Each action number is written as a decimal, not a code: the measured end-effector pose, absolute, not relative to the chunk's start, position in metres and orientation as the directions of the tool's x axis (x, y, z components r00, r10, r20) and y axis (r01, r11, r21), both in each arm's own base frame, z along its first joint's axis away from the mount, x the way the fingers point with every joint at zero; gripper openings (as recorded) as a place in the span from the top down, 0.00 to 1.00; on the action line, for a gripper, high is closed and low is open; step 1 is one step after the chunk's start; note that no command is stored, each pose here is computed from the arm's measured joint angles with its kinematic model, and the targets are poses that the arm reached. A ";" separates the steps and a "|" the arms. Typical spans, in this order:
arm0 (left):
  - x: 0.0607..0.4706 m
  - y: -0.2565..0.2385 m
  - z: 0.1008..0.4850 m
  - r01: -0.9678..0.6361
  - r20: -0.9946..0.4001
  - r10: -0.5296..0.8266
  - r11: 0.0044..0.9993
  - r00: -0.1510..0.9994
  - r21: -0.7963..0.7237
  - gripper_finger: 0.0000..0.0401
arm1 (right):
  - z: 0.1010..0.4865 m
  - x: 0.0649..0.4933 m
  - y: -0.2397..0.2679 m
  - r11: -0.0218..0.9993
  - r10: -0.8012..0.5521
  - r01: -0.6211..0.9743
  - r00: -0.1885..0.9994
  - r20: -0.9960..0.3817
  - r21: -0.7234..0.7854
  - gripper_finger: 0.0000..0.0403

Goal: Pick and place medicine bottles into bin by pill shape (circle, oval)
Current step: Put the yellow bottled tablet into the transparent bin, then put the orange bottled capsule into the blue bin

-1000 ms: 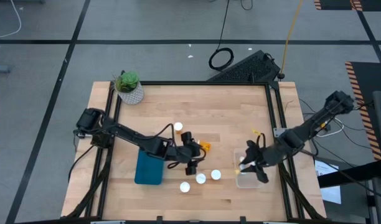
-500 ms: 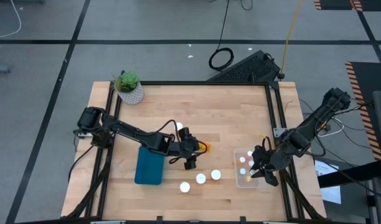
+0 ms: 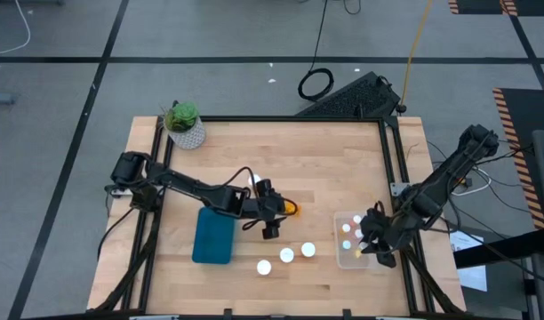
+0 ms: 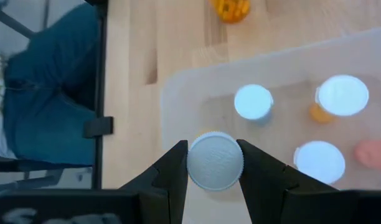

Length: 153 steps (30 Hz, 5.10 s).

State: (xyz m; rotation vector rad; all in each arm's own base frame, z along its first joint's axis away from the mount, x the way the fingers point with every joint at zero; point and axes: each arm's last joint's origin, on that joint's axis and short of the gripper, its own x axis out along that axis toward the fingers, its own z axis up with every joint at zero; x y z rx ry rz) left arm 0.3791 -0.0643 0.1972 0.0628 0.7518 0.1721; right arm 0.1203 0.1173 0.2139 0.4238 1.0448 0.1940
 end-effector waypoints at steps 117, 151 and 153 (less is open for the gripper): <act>0.392 -0.024 0.167 0.080 -0.691 0.027 0.989 0.723 0.122 0.32 | 0.239 0.130 0.081 0.986 0.012 -0.108 0.810 -0.587 -0.129 0.47; 0.362 -0.025 0.136 -0.071 -0.569 0.073 0.997 0.819 0.025 0.32 | 0.240 0.130 0.076 0.975 -0.131 0.010 0.833 -0.537 -0.222 0.47; 0.361 -0.025 0.131 -0.083 -0.577 0.073 0.997 0.814 0.009 0.32 | 0.240 0.130 0.076 0.976 -0.131 0.012 0.834 -0.537 -0.220 0.47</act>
